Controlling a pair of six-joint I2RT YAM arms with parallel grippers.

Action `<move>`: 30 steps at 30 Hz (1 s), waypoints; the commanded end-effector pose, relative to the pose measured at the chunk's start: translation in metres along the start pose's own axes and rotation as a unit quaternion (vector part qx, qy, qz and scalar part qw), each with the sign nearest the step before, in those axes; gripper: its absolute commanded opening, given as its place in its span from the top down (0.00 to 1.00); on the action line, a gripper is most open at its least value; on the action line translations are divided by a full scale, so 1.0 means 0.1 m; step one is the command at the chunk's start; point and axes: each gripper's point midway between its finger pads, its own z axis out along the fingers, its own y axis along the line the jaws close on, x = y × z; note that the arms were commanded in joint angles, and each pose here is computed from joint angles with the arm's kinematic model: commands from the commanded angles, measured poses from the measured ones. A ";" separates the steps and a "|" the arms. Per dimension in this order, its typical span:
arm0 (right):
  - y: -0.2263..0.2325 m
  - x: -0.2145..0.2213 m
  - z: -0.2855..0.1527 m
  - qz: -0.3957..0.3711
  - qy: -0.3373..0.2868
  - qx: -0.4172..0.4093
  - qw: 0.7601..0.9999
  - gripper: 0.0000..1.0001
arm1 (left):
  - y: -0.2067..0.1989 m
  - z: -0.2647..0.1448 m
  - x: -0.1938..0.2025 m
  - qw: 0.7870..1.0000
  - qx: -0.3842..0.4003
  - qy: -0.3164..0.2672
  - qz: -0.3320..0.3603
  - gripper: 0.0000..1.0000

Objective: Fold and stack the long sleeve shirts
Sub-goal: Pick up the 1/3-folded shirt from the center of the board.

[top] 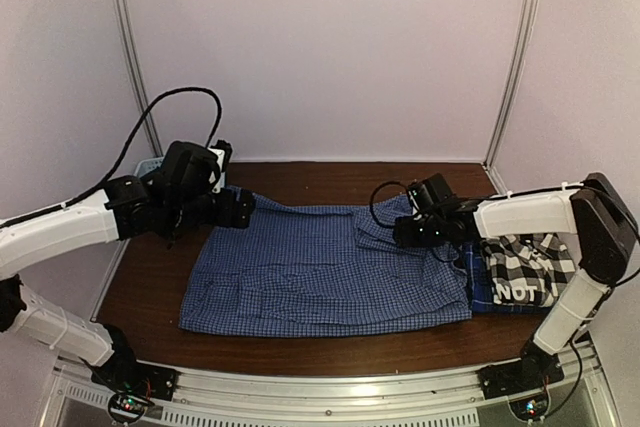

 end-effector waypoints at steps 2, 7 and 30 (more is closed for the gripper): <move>0.19 -0.27 0.20 0.020 -0.027 -0.044 0.998 0.39 | -0.04 0.12 -0.28 0.999 0.011 -0.047 -0.003 0.02; 0.25 -0.29 0.37 0.022 -0.028 -0.072 0.997 0.45 | 0.00 0.32 -0.29 0.998 0.017 -0.054 -0.009 0.02; 0.61 -0.93 -1.42 -0.018 -0.108 -0.260 0.959 1.00 | 0.06 1.18 -0.84 0.986 0.071 -0.013 0.152 0.02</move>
